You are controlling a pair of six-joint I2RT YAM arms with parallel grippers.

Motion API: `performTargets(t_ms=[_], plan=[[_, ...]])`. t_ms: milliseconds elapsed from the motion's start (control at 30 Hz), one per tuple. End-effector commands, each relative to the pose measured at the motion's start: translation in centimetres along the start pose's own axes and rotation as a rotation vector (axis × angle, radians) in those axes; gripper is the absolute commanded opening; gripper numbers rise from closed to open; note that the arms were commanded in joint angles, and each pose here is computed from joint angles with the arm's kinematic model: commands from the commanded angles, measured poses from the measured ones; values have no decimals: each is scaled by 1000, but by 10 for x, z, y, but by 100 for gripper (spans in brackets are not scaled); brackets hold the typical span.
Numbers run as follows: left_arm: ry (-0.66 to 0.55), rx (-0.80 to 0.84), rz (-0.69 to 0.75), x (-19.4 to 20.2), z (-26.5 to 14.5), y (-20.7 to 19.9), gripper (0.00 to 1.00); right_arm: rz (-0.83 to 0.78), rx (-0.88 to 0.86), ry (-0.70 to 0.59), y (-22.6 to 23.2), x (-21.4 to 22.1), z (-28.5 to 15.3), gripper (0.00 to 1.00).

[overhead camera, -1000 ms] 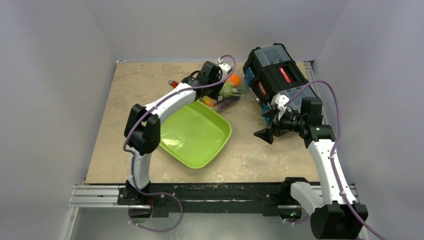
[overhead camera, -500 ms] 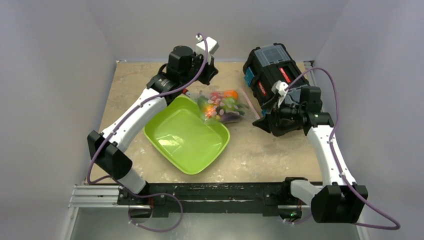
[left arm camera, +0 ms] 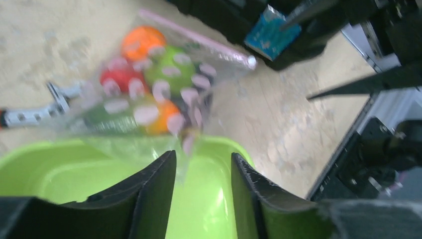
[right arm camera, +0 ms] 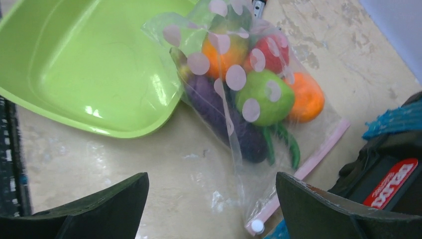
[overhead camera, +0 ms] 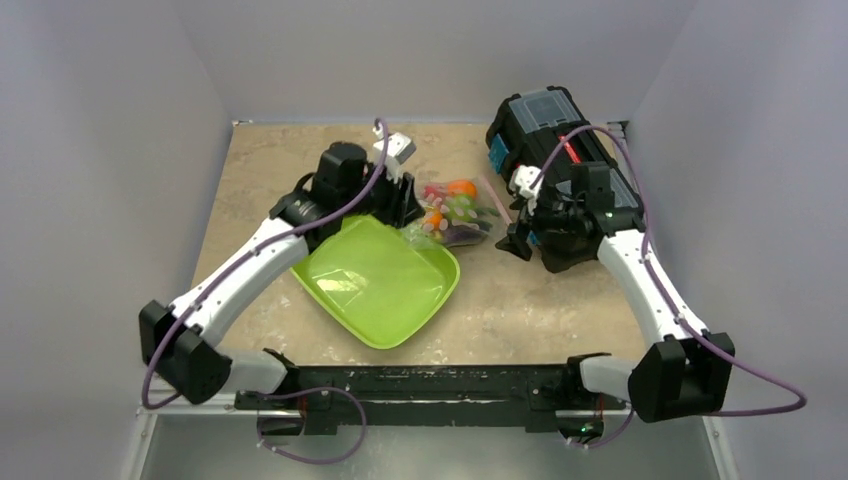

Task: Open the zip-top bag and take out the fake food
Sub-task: Move the bin to the center of the board.

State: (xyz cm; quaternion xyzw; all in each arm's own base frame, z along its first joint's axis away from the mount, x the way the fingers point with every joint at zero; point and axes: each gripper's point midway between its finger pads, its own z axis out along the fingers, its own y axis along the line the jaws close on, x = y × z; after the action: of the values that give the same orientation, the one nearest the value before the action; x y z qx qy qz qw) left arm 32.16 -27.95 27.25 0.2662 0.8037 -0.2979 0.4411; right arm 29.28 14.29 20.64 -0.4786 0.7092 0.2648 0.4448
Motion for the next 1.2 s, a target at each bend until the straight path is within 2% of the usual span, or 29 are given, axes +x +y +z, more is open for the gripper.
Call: performTargets(t_ms=[0,200,300,400,467,600,700,733,800,833,867,900,967,1000,1167], plan=[[-7,62,-106,28,-41,-24,48,-207,141,112,-31,-4,21,99],[77,50,-162,96,-58,-38,61,-161,275,197,-68,9,61,99],[81,40,-138,116,-57,-46,67,-130,310,249,-79,24,78,98],[100,60,-84,136,-45,-61,70,-85,319,284,-84,39,90,91],[149,60,-36,154,-29,-69,72,-53,301,293,-82,47,97,80],[261,-2,46,180,0,-75,74,-3,250,270,-72,51,107,32],[301,-102,86,185,17,-65,74,25,217,234,-63,48,110,4],[316,-136,86,189,21,-60,74,31,213,226,-62,47,110,0],[350,-178,93,196,27,-54,74,37,200,201,-58,41,110,0],[364,-214,90,199,27,-48,72,42,194,191,-57,39,109,0],[382,-242,91,203,27,-43,65,42,188,176,-55,34,108,0],[396,-267,95,206,26,-39,52,42,176,161,-52,30,108,0],[417,-353,107,208,17,-24,7,40,156,133,-48,20,106,0],[425,-393,119,209,10,-17,0,40,146,122,-46,15,104,0],[447,-509,113,205,-26,19,0,18,109,66,-38,-18,92,0]])
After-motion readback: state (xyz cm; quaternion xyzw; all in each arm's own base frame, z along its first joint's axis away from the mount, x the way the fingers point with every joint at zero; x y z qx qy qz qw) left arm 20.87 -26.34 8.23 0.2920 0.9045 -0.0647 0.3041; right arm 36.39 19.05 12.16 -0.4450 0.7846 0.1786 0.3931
